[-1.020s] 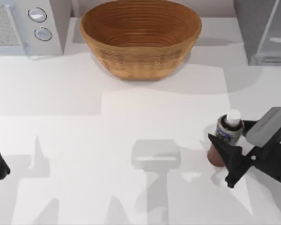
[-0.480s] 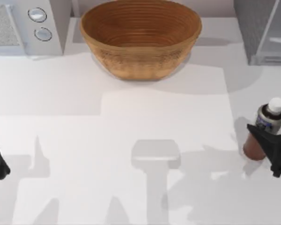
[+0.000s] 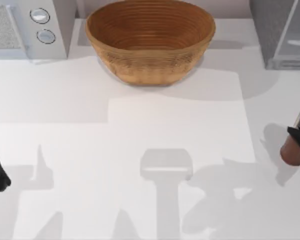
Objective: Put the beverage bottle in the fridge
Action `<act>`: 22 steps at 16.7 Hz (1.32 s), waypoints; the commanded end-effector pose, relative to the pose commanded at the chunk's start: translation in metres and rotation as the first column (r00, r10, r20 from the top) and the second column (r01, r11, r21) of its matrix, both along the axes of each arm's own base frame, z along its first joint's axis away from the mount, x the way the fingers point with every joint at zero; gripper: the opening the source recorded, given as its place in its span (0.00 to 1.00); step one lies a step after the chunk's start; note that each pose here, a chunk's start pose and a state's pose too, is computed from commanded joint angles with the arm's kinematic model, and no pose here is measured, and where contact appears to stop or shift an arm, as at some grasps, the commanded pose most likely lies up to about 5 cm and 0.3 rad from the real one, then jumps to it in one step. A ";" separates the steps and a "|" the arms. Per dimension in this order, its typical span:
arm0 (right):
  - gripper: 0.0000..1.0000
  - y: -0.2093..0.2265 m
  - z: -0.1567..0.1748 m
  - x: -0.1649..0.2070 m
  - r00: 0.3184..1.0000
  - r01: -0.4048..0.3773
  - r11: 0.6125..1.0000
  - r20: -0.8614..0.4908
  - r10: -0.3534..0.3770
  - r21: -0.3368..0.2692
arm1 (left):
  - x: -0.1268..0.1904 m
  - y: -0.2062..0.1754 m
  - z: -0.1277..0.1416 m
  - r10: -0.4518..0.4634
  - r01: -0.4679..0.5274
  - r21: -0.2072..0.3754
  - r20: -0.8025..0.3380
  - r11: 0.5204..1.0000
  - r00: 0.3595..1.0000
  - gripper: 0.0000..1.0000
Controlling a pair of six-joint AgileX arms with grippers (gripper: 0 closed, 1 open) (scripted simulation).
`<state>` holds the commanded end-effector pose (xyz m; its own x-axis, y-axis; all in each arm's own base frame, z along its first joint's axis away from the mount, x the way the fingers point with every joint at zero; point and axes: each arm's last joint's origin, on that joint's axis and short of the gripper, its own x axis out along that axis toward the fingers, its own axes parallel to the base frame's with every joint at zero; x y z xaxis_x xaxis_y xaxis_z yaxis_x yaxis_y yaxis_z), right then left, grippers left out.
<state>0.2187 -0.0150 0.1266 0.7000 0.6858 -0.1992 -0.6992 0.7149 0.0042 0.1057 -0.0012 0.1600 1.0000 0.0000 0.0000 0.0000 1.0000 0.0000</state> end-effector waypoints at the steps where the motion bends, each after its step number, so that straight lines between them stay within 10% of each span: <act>1: 0.01 0.001 -0.001 0.000 1.000 -0.002 1.000 -0.008 0.002 0.002 | 0.000 0.000 0.000 0.000 0.000 0.000 0.000 1.000 1.000 1.00; 12: 0.01 0.009 0.032 -0.035 0.970 0.241 0.970 0.033 -0.240 -0.020 | 0.000 0.000 0.000 0.000 0.000 0.000 0.000 1.000 1.000 1.00; 22: 0.01 0.015 0.042 -0.101 0.784 0.596 0.798 0.146 -0.603 0.091 | 0.000 0.000 0.000 0.000 0.000 0.000 0.000 1.000 1.000 1.00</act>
<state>0.1176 0.0003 0.1685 0.9921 0.1219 -0.0314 -0.1229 0.9919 -0.0331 0.1057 -0.0012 0.1600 1.0000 0.0000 0.0000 0.0000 1.0000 0.0000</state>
